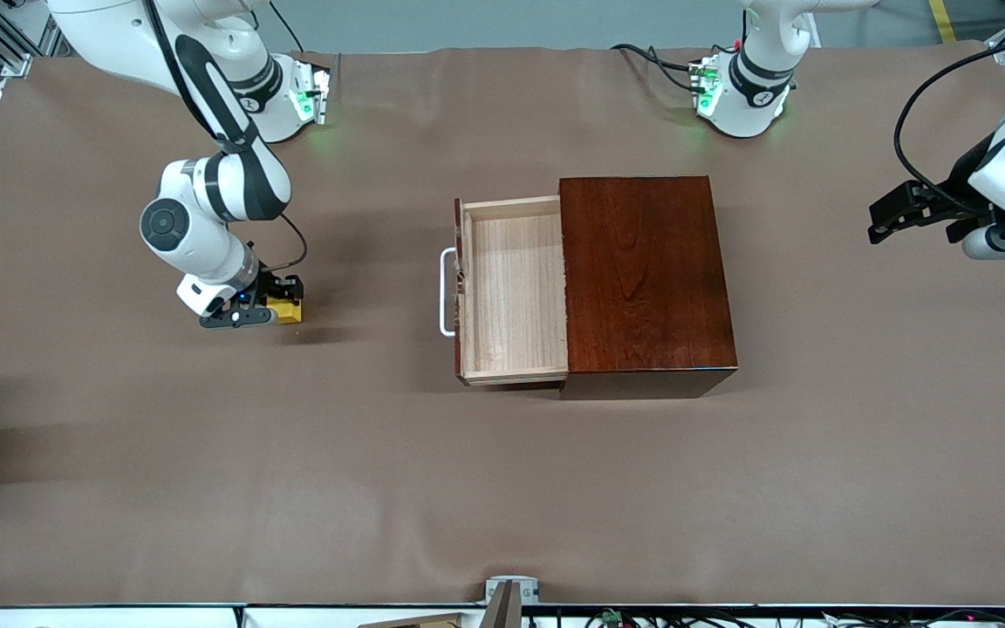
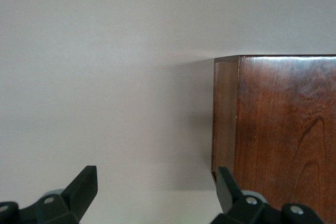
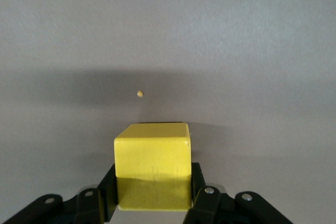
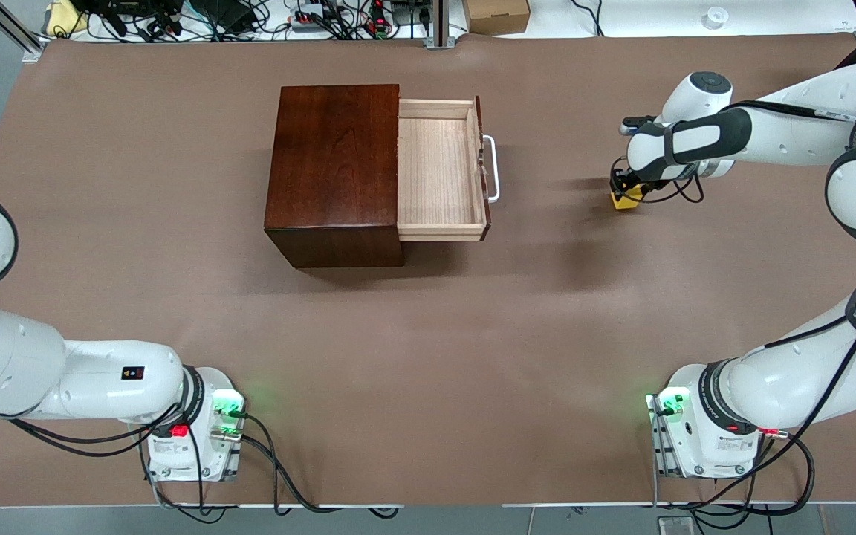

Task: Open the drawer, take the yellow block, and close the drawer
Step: 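Lift the yellow cube out and carry it beside the box, then set the cube on the table while the left gripper reaches the drawer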

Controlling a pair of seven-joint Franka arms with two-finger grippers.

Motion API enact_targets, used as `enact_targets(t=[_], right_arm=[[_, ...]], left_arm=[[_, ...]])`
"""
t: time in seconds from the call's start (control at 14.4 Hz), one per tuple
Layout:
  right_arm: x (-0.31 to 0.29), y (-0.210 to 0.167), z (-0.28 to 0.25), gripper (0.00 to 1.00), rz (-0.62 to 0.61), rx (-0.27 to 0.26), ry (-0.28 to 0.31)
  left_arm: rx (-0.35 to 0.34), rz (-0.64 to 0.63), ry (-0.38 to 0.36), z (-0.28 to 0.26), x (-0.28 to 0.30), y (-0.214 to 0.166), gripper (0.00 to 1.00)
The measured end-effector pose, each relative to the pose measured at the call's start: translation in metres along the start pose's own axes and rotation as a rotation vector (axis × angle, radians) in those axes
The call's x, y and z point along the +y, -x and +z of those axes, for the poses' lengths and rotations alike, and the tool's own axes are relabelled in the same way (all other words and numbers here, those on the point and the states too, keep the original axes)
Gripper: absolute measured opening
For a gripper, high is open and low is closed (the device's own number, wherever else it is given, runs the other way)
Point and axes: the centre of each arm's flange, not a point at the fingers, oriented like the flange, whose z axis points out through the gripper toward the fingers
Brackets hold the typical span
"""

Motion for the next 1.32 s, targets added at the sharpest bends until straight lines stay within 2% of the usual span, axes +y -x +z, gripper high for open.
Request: enact_targets(t=[0.42,0.69,1.11,1.32], right_arm=[[0.006,0.008,0.0,0.56,0.013,-0.019,-0.003],[0.002,0.01,0.002,0.56,0.008,-0.031,-0.006],[-0.02,0.013,0.003,0.56,0.03,-0.034,-0.041],[-0.021,0.011,0.001,0.78,0.082,-0.03,-0.069]], left_arm=[[-0.002,0.005,0.0,0.001,0.003,0.0,1.0],[-0.033,0.009,0.0,0.018,0.008,-0.009,1.0],[-0.108,-0.083,-0.008,0.068,0.081,-0.022,1.0],[-0.132,-0.143,-0.022,0.084,0.124,-0.018,1.0]])
